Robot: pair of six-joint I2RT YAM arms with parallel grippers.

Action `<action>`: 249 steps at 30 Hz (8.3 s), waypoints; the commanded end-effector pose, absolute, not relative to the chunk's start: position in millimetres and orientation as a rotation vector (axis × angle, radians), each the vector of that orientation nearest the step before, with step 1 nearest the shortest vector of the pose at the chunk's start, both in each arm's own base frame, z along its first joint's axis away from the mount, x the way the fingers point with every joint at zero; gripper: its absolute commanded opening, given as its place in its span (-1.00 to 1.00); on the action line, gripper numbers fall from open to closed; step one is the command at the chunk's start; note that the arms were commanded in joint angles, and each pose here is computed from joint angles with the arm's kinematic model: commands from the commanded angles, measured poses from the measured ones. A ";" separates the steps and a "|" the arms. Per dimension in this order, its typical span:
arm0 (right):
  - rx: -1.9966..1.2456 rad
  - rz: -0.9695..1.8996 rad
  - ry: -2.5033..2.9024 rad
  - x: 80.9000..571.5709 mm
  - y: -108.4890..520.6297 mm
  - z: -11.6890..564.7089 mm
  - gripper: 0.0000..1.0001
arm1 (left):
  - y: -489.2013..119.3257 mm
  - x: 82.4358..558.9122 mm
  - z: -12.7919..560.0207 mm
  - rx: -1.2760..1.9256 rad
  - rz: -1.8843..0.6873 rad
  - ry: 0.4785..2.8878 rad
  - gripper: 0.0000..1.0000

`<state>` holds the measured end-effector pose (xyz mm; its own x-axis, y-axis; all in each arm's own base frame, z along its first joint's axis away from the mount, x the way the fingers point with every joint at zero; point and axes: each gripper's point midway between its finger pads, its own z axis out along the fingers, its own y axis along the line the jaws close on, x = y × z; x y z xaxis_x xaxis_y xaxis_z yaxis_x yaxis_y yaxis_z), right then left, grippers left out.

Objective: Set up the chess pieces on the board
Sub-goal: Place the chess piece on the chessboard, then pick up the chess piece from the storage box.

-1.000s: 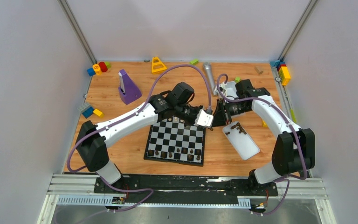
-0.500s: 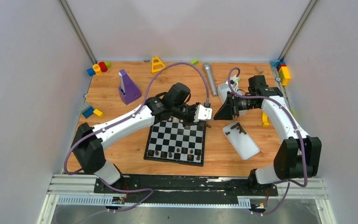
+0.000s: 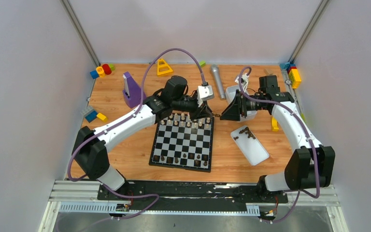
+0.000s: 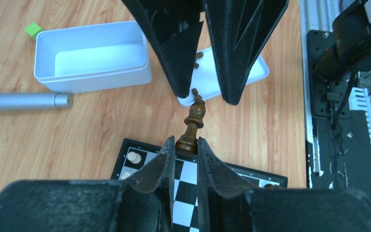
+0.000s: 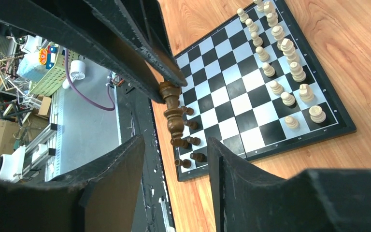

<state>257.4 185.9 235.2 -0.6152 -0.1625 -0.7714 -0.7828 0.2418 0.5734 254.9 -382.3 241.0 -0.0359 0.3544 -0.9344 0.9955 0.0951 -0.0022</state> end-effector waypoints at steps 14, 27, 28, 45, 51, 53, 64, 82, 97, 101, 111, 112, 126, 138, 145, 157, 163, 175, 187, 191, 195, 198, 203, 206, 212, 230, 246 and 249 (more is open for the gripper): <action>-0.872 1.518 1.838 260.6 194.9 253.3 -0.29 | -396.6 249.6 267.2 1.319 -1.076 1.464 -1.00; -0.876 1.544 1.822 258.8 196.0 256.6 -0.52 | -397.7 248.1 262.3 1.333 -1.083 1.462 -1.00; -0.877 1.544 1.819 258.8 195.7 257.1 -0.54 | -397.5 247.7 261.5 1.335 -1.084 1.463 -1.00; -0.934 1.382 1.854 255.2 188.6 245.8 -1.00 | -376.5 252.5 259.8 1.361 -0.928 1.456 0.76; -1.070 1.168 1.972 239.7 187.0 217.4 -1.00 | -332.7 276.1 267.5 1.322 -0.783 1.505 1.00; -1.150 1.096 2.000 230.2 190.6 208.3 -1.00 | -308.7 289.1 266.8 1.284 -0.725 1.555 1.00; -1.688 0.685 2.052 190.3 229.9 171.8 -1.00 | -159.4 342.7 281.2 0.827 -0.553 1.859 1.00; -2.366 0.050 1.904 161.4 296.7 96.7 -1.00 | -100.7 340.4 297.8 0.631 -0.473 1.879 1.00; -2.441 -0.041 1.862 155.6 308.6 80.3 -0.99 | -102.3 335.3 298.8 0.639 -0.483 1.853 1.00; -2.454 -0.051 1.860 155.0 310.2 76.9 -0.97 | -101.9 334.4 298.4 0.641 -0.479 1.847 1.00; -2.479 -0.036 1.852 148.7 313.1 73.7 -0.95 | -101.9 333.4 297.2 0.642 -0.479 1.839 1.00; -2.482 -0.037 1.852 148.1 312.8 73.1 -0.94 | -102.0 333.0 297.8 0.642 -0.480 1.836 1.00; -2.524 -0.049 1.839 142.0 313.1 65.8 -0.91 | -100.5 331.3 295.5 0.637 -0.473 1.828 1.00; -2.517 -0.063 1.836 143.8 316.4 66.0 -0.46 | -99.9 330.3 294.9 0.635 -0.471 1.825 1.00; -2.471 -0.029 1.834 144.2 324.1 75.9 -0.19 | -99.3 330.1 295.4 0.634 -0.468 1.822 1.00; -2.014 0.429 1.991 173.2 315.9 157.1 -0.13 | -100.9 329.6 295.6 0.643 -0.481 1.821 1.00; -1.513 0.500 2.175 237.0 233.5 182.2 -0.06 | -105.4 328.0 293.2 0.652 -0.519 1.823 1.00; -0.766 0.324 2.485 301.9 72.0 102.0 -0.08 | -119.7 324.9 287.1 0.680 -0.638 1.809 1.00; -1.034 0.234 2.383 319.0 57.3 66.0 0.08 | -120.9 324.9 280.1 0.687 -0.651 1.818 1.00; -1.089 0.225 2.358 324.3 56.8 64.8 0.09 | -120.8 325.0 278.6 0.689 -0.650 1.819 1.00; -1.127 0.256 2.374 322.3 59.2 57.3 0.08 | -120.7 324.8 278.2 0.687 -0.652 1.823 1.00; -1.145 0.281 2.384 319.3 60.7 52.1 0.07 | -120.6 324.4 278.6 0.689 -0.650 1.822 1.00; -1.161 0.317 2.401 315.2 63.6 43.9 0.03 | -120.6 324.4 278.2 0.688 -0.650 1.822 1.00; -1.175 0.329 2.414 310.9 65.5 40.3 0.00 | -120.3 324.1 278.2 0.688 -0.647 1.822 1.00; -1.200 0.357 2.446 297.9 67.4 35.6 -0.09 | -120.0 323.9 278.2 0.688 -0.644 1.821 1.00; -1.368 0.208 2.467 290.7 47.0 35.4 -0.01 | -120.4 324.2 278.0 0.686 -0.647 1.820 1.00; -1.535 0.084 2.478 283.4 41.1 19.8 -0.16 | -120.5 324.9 279.0 0.683 -0.650 1.822 1.00; -1.562 0.041 2.473 284.2 40.4 16.6 -0.19 | -120.7 324.6 279.4 0.683 -0.653 1.823 1.00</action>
<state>281.9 43.6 19.9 -0.4493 -0.8613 -0.2374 -0.8785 0.4743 -0.0581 321.6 -121.1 270.4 -0.3291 0.1637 -0.9300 0.7077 0.6948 -0.1282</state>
